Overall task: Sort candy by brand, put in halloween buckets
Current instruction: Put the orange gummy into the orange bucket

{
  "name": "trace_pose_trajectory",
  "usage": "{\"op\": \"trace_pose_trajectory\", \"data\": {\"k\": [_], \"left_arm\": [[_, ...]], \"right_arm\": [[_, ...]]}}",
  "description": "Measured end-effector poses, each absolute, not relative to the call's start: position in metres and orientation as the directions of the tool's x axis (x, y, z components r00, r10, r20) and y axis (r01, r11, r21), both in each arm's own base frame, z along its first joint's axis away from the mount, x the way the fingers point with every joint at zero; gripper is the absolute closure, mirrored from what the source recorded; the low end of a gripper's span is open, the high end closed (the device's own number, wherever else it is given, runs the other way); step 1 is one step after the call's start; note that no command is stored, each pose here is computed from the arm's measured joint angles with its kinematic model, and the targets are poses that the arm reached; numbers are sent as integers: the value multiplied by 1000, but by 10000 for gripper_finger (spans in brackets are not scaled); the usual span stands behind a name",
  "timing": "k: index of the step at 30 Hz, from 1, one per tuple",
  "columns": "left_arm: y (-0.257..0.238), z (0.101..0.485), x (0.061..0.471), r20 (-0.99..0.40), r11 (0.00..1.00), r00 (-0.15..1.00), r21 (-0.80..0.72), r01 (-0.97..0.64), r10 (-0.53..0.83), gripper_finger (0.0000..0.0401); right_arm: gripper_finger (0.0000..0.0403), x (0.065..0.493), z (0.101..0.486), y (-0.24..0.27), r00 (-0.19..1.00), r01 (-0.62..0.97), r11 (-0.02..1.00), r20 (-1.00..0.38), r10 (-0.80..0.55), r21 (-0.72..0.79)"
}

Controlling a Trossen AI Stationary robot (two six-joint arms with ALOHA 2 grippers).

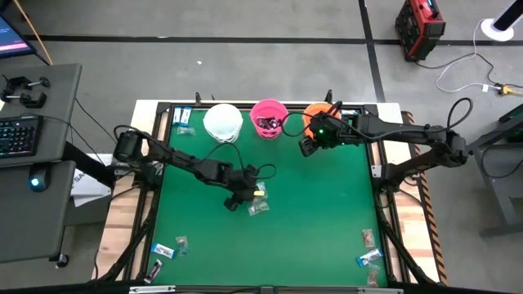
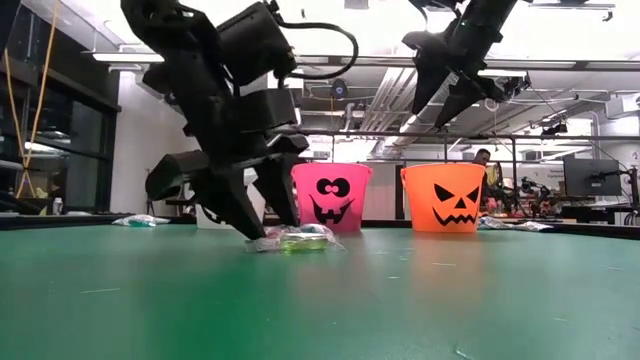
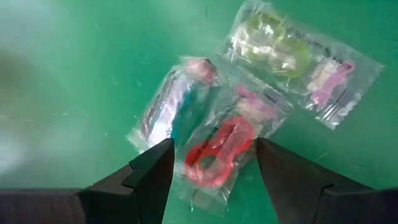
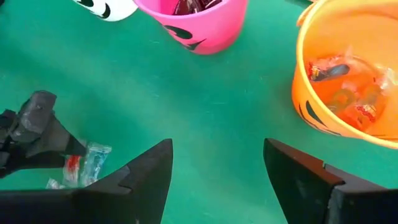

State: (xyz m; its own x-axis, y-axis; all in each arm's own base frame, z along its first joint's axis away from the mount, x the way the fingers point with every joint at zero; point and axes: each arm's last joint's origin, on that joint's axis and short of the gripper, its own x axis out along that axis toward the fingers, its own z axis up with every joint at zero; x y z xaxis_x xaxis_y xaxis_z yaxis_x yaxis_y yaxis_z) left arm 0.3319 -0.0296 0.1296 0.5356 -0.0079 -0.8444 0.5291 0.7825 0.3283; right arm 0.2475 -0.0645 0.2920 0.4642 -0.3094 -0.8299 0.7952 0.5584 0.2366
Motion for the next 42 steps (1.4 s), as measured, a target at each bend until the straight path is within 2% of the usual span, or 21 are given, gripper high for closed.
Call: {"op": "trace_pose_trajectory", "data": {"k": [3, 5, 7, 11, 12, 16, 19, 24, 27, 30, 33, 36, 38, 42], "left_arm": [[-28, 126, 333, -852, 793, 524, 303, 529, -23, 192], [-28, 126, 332, -858, 798, 512, 282, 533, -39, 215], [-29, 128, 330, -862, 815, 506, 263, 517, -43, 255], [-27, 138, 321, -880, 866, 472, 204, 457, -42, 368], [-25, 143, 318, -883, 882, 467, 185, 433, -44, 383], [-13, 174, 303, -874, 940, 484, 136, 312, -34, 386], [-1, 211, 289, -811, 964, 585, 143, 223, -14, 397], [28, 274, 273, -547, 986, 833, 168, 7, 87, 399], [46, 298, 273, -357, 984, 920, 131, -122, 161, 400], [63, 301, 280, -271, 976, 938, 99, -195, 215, 400], [75, 289, 296, -298, 971, 924, 60, -233, 240, 400], [83, 273, 320, -323, 970, 915, 52, -239, 242, 401], [88, 265, 339, -324, 970, 915, 45, -240, 242, 401], [98, 254, 378, -333, 969, 912, 32, -243, 240, 401]], "right_arm": [[160, 248, 292, -65, 463, 798, 553, -829, -312, 238], [160, 247, 292, -65, 461, 804, 544, -829, -317, 240], [160, 247, 292, -65, 454, 814, 533, -825, -335, 231], [160, 247, 292, -66, 449, 819, 529, -823, -349, 222], [160, 247, 292, -66, 449, 819, 529, -822, -350, 221], [160, 247, 292, -66, 448, 818, 532, -822, -352, 218], [160, 248, 293, -67, 459, 816, 532, -813, -359, 227], [160, 260, 302, -69, 577, 775, 533, -724, -378, 340], [160, 270, 313, -71, 686, 707, 552, -615, -388, 441], [160, 275, 330, -72, 790, 611, 567, -473, -390, 552], [160, 271, 356, -71, 870, 485, 603, -282, -404, 633], [160, 263, 381, -69, 902, 383, 658, -107, -419, 648], [160, 254, 389, -68, 885, 389, 656, -64, -462, 647], [160, 235, 390, -67, 812, 508, 577, -131, -569, 640]]}}
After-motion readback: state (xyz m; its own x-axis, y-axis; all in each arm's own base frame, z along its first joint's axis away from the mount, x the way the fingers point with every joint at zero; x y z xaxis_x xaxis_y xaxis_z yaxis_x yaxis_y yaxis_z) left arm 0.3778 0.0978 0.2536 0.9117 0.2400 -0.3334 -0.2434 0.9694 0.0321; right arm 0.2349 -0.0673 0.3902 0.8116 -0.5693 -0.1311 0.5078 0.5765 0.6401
